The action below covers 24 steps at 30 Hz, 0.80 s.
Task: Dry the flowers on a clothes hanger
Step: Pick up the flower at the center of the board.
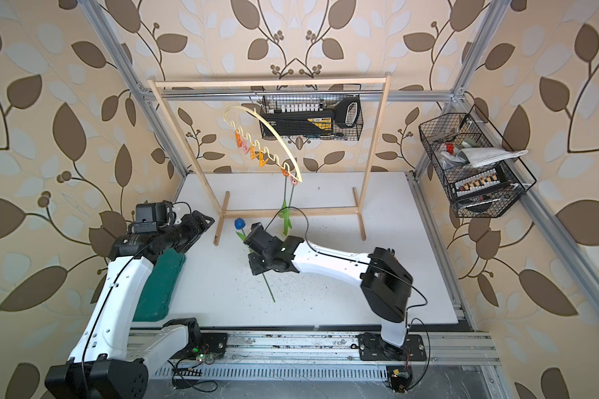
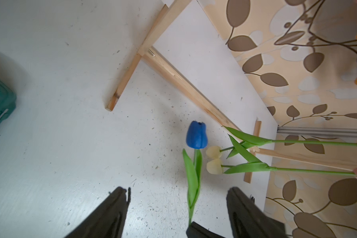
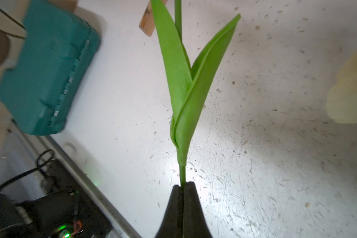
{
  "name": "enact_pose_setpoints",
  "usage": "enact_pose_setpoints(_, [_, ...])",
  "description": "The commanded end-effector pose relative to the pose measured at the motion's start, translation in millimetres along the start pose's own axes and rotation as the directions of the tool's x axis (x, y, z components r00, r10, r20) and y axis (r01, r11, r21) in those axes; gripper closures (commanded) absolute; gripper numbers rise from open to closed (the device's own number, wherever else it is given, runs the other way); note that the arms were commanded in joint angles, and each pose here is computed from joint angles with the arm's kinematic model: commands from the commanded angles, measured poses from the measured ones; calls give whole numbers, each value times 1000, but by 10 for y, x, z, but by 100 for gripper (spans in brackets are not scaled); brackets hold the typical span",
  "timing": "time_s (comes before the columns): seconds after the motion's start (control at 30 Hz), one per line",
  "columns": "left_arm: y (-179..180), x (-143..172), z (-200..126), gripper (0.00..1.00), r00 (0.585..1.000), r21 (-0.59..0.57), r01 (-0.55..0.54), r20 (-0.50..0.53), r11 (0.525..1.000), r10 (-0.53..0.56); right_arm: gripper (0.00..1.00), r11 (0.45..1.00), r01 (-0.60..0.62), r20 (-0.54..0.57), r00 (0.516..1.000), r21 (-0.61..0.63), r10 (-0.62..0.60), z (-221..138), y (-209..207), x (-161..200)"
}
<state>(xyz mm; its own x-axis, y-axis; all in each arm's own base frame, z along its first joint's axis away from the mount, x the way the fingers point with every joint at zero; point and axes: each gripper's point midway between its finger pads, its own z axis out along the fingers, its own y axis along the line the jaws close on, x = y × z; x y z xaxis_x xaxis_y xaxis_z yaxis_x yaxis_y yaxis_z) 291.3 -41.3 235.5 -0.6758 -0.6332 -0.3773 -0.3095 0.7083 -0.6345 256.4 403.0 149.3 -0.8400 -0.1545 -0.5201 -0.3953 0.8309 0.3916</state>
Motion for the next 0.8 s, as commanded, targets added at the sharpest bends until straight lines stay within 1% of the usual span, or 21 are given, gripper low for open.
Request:
enact_pose_setpoints(0.0, [-362, 32, -58, 23, 993, 145, -116, -10, 983, 118, 100, 966, -190, 0, 981, -177, 193, -263, 25, -72])
enact_pose_setpoints(0.1, [-550, 162, -104, 23, 977, 185, -211, 1, 960, 214, 100, 880, -360, -19, 928, -311, 373, -532, -49, -123])
enact_pose_setpoints(0.13, [-620, 215, -133, 23, 967, 194, -252, 11, 948, 254, 100, 836, -420, -39, 899, -352, 436, -605, -86, -117])
enact_pose_setpoints(0.23, [-775, 344, -249, 24, 939, 230, -341, 39, 912, 341, 100, 723, -542, -93, 822, -428, 561, -809, -173, -42])
enact_pose_setpoints(0.3, [-892, 415, -357, 24, 922, 279, -383, 55, 880, 384, 100, 645, -611, -134, 765, -458, 630, -952, -240, 53])
enact_pose_setpoints(0.33, [-949, 451, -402, 24, 914, 308, -400, 62, 863, 401, 100, 615, -635, -145, 741, -467, 655, -1009, -276, 87])
enact_pose_setpoints(0.47, [-1173, 602, -544, 25, 886, 423, -446, 85, 789, 455, 100, 484, -711, -161, 632, -511, 758, -1285, -456, 91])
enact_pose_setpoints(0.5, [-1220, 645, -554, 25, 881, 450, -450, 83, 771, 466, 100, 446, -731, -166, 597, -515, 785, -1322, -501, 82])
enact_pose_setpoints(0.53, [-1274, 711, -564, 25, 874, 481, -455, 78, 749, 480, 100, 397, -747, -174, 557, -534, 812, -1379, -539, 56])
enact_pose_setpoints(0.6, [-1375, 842, -577, 26, 854, 529, -473, 78, 705, 514, 100, 296, -783, -198, 464, -547, 863, -1423, -634, 31])
enact_pose_setpoints(0.67, [-1471, 997, -601, 27, 824, 552, -508, 89, 661, 559, 100, 193, -802, -217, 371, -566, 903, -1451, -731, -9])
enact_pose_setpoints(0.77, [-1604, 1212, -647, 28, 773, 579, -565, 122, 587, 623, 100, 86, -816, -225, 257, -572, 940, -1438, -875, -11])
